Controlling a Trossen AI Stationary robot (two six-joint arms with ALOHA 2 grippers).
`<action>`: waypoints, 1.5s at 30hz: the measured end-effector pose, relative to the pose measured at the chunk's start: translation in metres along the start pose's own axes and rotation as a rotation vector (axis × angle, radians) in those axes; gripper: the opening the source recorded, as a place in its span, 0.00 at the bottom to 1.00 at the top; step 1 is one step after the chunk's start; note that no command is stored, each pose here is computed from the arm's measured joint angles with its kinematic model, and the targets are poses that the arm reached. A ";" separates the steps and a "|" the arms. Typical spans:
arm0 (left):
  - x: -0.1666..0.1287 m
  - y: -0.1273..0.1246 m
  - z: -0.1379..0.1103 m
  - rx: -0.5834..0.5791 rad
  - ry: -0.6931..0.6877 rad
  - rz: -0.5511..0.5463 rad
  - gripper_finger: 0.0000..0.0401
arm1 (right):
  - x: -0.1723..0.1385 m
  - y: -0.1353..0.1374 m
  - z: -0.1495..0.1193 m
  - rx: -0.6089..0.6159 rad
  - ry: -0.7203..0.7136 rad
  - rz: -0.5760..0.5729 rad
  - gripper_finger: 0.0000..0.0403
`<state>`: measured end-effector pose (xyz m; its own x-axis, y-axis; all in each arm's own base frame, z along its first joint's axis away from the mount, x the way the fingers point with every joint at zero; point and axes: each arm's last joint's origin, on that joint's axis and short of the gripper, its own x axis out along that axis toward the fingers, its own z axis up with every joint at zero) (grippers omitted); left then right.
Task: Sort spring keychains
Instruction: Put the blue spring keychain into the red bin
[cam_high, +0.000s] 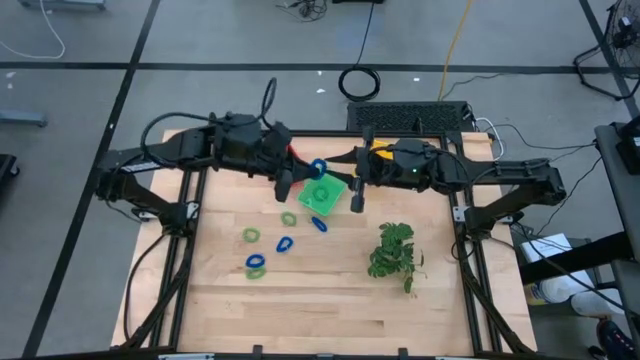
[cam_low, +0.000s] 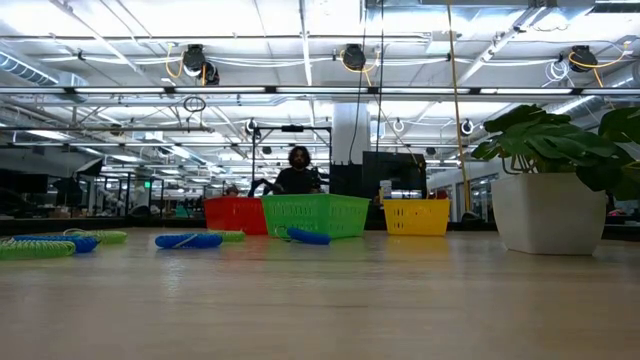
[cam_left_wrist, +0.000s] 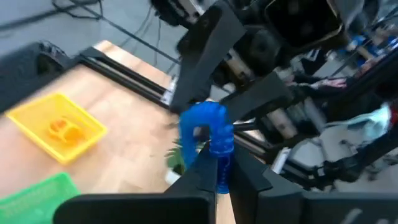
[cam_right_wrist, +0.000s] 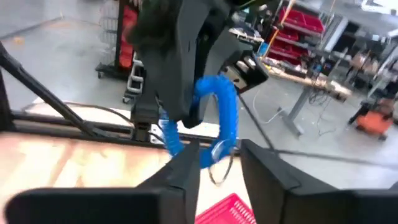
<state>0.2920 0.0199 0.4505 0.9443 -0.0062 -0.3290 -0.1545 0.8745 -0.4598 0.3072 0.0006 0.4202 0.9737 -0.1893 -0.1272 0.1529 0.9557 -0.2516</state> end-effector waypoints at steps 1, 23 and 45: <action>-0.003 0.002 0.000 0.020 0.003 0.010 0.04 | -0.001 0.000 0.001 0.034 0.000 0.000 0.27; -0.059 0.045 0.004 0.520 0.152 0.210 0.04 | -0.079 -0.008 -0.001 0.391 0.162 0.049 0.42; -0.071 0.089 -0.001 0.574 0.378 0.325 0.04 | -0.114 0.061 -0.199 0.616 -0.088 0.273 0.43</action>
<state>0.2107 0.0982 0.4324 0.6976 0.2193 -0.6821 -0.1350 0.9752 0.1755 0.1721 0.0355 0.2286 0.9972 0.0715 -0.0234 -0.0576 0.9255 0.3743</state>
